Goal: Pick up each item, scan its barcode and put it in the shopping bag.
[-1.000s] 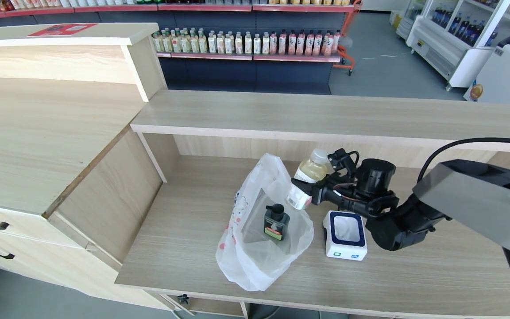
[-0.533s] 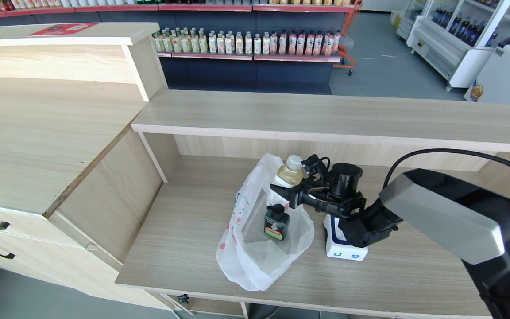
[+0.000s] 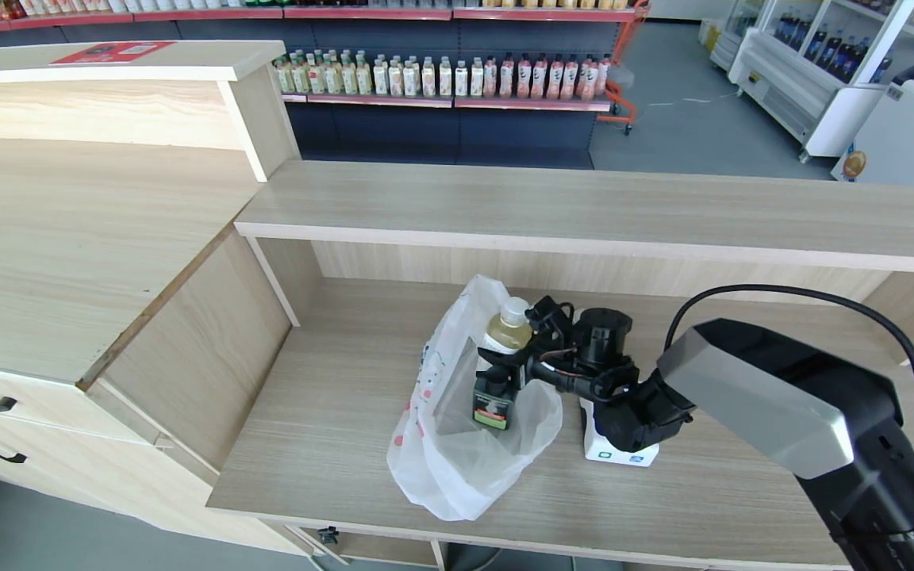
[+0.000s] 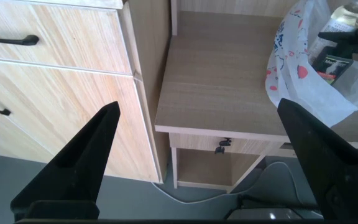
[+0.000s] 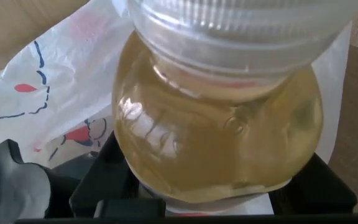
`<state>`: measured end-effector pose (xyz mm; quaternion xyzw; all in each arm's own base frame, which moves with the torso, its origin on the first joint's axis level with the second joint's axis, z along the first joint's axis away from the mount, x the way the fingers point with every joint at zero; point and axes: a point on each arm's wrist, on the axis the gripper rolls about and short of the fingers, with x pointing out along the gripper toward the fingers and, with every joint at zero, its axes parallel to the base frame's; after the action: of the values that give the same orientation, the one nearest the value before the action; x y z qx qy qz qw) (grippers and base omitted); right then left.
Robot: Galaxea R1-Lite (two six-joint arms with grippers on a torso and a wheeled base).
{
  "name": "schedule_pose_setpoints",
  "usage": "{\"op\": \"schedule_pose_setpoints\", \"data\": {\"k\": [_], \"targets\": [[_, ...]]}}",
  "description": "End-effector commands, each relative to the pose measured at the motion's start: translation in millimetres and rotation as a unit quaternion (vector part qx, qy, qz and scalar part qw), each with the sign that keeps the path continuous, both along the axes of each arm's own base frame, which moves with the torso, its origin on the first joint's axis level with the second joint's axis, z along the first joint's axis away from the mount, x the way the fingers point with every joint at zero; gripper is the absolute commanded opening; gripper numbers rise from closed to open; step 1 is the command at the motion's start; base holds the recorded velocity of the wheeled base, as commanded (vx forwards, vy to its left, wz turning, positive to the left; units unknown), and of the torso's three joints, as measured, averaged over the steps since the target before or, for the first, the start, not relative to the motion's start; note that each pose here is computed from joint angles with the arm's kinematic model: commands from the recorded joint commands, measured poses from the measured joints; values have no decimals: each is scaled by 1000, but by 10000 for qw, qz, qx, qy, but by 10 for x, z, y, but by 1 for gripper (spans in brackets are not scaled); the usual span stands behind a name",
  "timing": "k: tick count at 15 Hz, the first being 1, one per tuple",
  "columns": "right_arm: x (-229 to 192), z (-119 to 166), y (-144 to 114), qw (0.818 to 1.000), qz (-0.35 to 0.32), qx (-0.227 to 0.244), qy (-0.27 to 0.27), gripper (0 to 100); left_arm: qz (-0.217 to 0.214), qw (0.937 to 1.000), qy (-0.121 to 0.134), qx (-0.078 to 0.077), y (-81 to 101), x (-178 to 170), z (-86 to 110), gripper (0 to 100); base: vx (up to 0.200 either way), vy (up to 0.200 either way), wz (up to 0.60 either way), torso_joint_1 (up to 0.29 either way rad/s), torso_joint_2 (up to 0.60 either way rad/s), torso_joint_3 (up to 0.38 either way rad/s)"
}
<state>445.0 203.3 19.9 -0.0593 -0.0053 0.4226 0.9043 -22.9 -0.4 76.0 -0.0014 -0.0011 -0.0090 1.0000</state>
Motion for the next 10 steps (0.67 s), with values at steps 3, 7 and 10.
{"op": "schedule_pose_setpoints", "data": {"k": [3,7,10], "targets": [[18,45,1,10000,4,65,-24,100,-2,10000,-5,-2,0,0,0,100,0,0,0,0,0,0],[-94,593,-81,9926,-83,915,787,100,-2,10000,-5,-2,0,0,0,100,0,0,0,0,0,0],[-319,919,-301,9833,-216,1261,1292,100,-2,10000,-5,-2,0,0,0,100,0,0,0,0,0,0]]}}
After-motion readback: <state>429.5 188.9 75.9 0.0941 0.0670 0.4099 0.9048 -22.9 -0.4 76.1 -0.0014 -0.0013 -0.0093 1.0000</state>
